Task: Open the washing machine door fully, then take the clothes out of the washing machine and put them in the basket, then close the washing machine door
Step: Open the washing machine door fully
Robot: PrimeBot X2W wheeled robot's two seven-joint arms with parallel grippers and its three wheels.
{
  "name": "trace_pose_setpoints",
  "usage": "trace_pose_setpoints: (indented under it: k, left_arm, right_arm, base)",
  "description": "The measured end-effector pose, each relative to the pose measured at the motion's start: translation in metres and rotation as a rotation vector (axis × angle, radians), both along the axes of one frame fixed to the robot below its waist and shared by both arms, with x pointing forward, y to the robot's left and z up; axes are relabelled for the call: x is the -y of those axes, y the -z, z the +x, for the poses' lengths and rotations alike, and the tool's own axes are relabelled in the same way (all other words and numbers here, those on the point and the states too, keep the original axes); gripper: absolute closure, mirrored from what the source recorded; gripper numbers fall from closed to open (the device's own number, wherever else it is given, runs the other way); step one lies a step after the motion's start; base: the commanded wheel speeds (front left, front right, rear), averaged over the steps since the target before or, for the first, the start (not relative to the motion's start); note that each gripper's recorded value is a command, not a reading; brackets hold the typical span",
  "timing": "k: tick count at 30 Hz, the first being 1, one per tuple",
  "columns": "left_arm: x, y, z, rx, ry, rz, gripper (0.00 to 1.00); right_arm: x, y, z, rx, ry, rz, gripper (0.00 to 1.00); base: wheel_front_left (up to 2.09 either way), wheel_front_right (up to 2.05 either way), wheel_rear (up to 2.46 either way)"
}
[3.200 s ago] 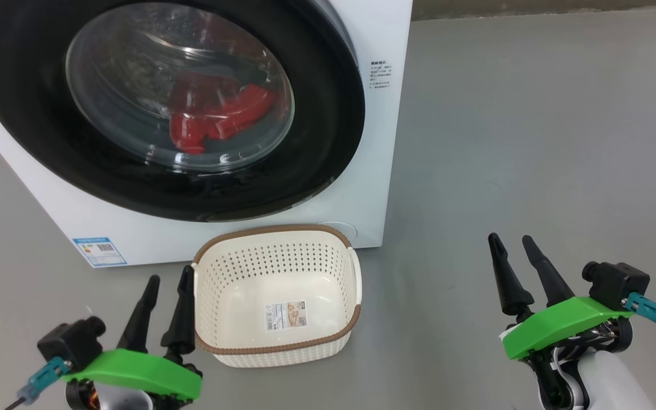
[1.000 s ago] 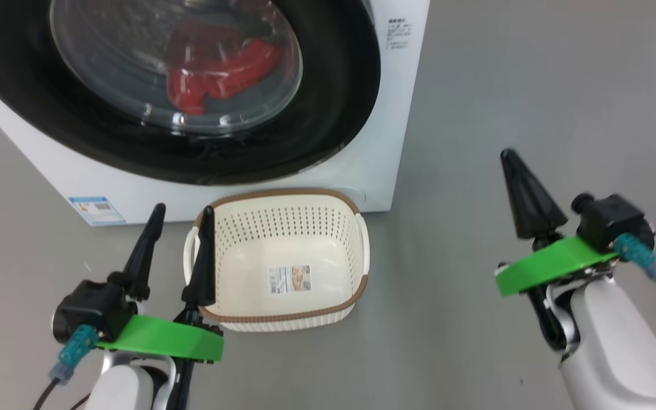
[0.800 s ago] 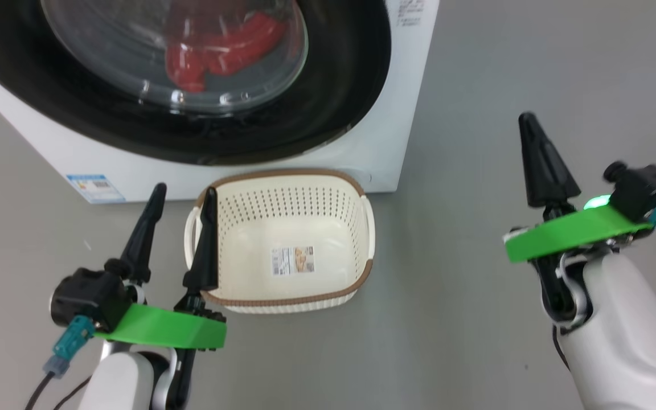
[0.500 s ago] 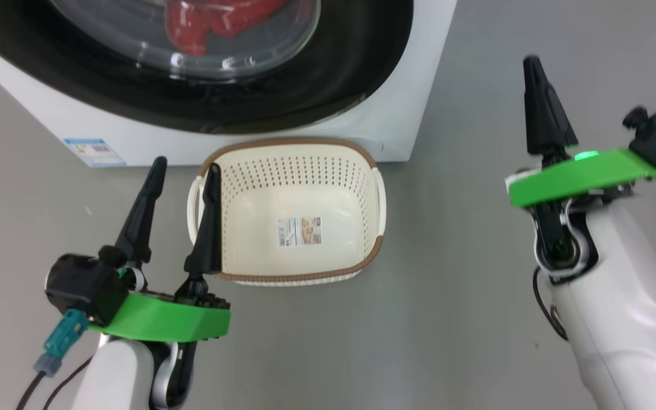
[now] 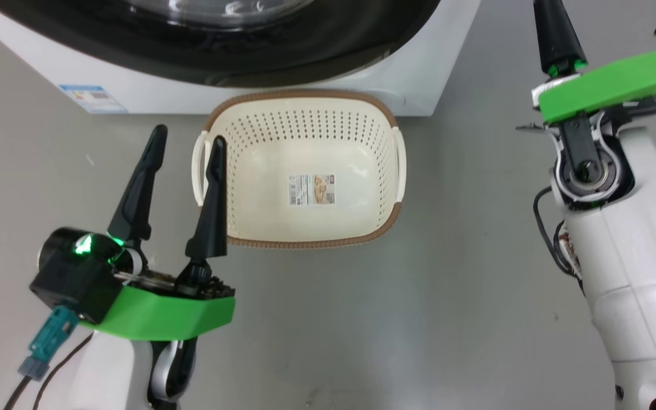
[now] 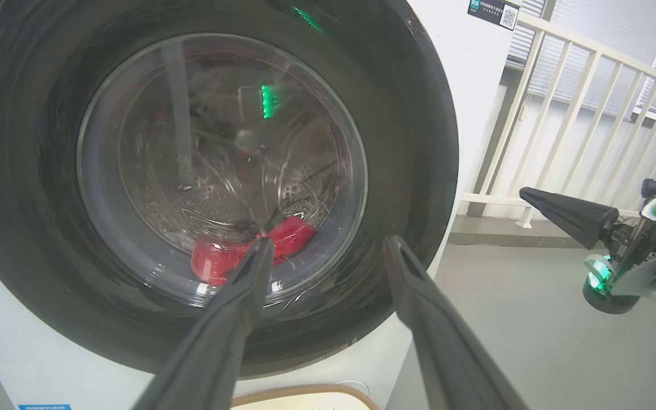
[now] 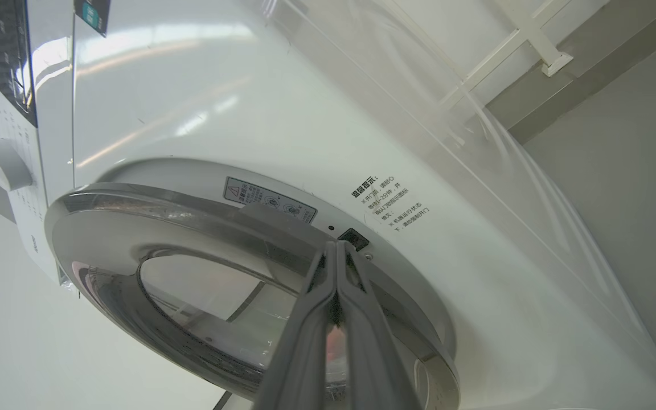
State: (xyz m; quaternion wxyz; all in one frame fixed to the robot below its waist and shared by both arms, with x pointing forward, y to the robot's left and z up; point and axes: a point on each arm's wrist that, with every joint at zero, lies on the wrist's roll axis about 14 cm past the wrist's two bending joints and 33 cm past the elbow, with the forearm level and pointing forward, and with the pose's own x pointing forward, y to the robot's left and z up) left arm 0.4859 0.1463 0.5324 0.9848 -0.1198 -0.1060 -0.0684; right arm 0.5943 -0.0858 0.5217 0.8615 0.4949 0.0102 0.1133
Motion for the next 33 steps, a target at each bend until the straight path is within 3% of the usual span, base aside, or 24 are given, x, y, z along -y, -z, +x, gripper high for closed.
trace_pose_setpoints:
  k: [14, 24, 33]
  left_arm:
    - [-0.004, 0.023, 0.01, -0.04, 0.002, 0.014, 0.0]
    - [-0.008, 0.035, 0.017, -0.057, -0.001, 0.026, 0.0]
    - [-0.011, 0.046, 0.019, -0.081, -0.001, 0.032, 0.0]
  right_arm:
    - [-0.022, 0.004, 0.042, -0.094, -0.181, 0.159, 1.0]
    - [-0.046, 0.004, 0.064, -0.133, -0.333, 0.199, 1.0]
    - [-0.06, 0.008, 0.075, -0.153, -0.4, 0.176, 1.0]
  base:
    - [0.0, 0.0, 0.0]
    - [0.0, 0.0, 0.0]
    - [0.0, 0.0, 0.0]
